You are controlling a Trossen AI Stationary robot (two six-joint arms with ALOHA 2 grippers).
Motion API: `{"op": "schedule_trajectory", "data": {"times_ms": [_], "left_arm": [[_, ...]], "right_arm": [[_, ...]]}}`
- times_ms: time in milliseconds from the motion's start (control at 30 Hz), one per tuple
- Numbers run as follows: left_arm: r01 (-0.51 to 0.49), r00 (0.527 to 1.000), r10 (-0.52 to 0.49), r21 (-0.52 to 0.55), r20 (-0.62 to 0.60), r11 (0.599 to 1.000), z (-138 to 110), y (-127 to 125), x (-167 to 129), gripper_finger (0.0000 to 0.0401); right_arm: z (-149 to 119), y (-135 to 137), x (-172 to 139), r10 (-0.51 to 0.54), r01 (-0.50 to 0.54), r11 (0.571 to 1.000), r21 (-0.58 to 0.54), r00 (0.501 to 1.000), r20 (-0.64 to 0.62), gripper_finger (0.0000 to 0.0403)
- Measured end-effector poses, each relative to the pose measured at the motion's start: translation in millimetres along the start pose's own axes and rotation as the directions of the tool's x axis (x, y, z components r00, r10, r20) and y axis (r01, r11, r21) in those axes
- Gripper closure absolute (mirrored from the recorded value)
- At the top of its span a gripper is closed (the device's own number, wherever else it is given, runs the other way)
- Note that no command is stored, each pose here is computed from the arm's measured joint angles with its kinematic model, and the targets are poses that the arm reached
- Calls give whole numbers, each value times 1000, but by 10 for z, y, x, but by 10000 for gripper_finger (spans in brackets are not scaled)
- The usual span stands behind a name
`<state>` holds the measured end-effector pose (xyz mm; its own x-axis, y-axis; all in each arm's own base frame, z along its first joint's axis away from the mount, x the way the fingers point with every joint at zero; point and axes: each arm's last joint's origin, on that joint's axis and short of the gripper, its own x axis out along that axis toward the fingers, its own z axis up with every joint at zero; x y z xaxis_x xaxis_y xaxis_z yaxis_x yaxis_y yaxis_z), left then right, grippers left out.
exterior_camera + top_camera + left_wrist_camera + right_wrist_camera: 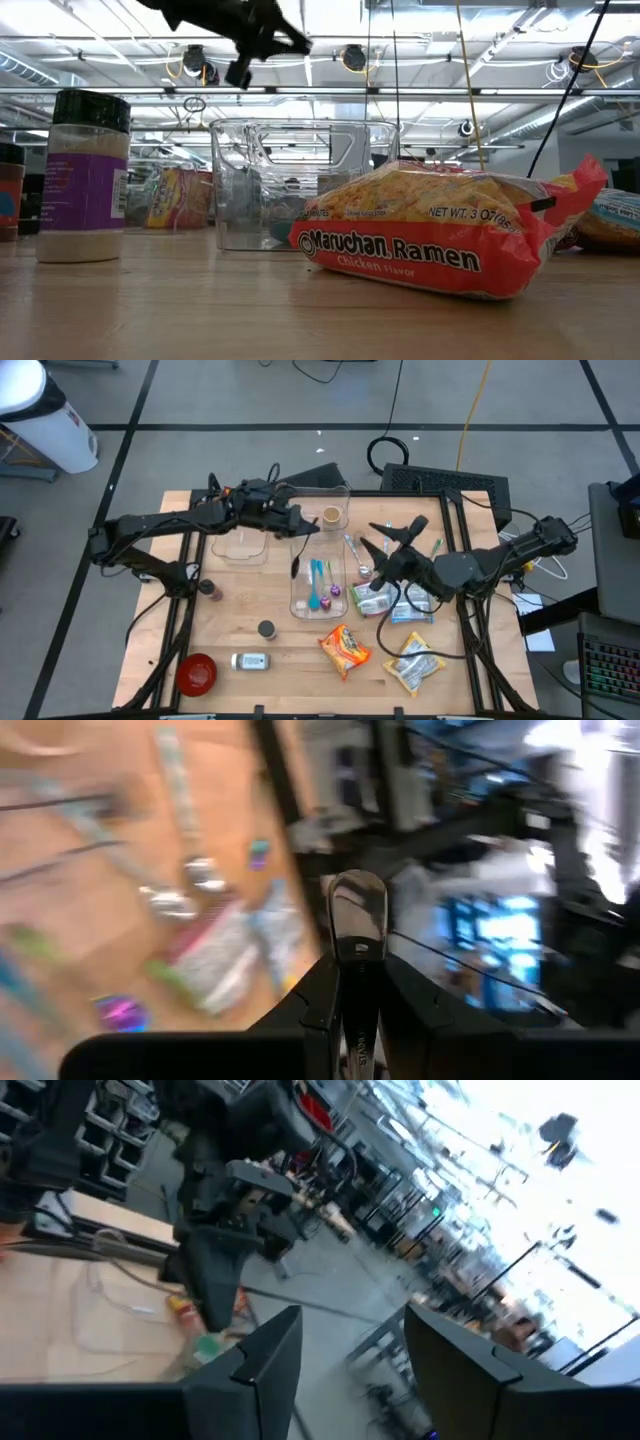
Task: Pick & Place Food Item
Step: Put the black spoon into the bottom right transparent bin
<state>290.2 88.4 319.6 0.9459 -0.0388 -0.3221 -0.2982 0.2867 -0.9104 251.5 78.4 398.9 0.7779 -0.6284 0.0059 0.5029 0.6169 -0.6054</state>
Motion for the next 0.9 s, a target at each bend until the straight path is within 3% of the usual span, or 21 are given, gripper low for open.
{"op": "schedule_trajectory", "data": {"times_ms": [333,700,900], "left_arm": [[-280,953,285,-61,102,958,-293,109,44,355],[-384,892,418,-200,173,902,-533,216,283,358],[-429,867,463,-196,184,882,-600,19,459,358]], "right_arm": [[-642,112,-95,19,0,952,305,998,-59,238],[-1147,117,-283,38,5,870,494,996,-77,238],[-1304,92,-400,114,-82,849,522,993,-28,238]]}}
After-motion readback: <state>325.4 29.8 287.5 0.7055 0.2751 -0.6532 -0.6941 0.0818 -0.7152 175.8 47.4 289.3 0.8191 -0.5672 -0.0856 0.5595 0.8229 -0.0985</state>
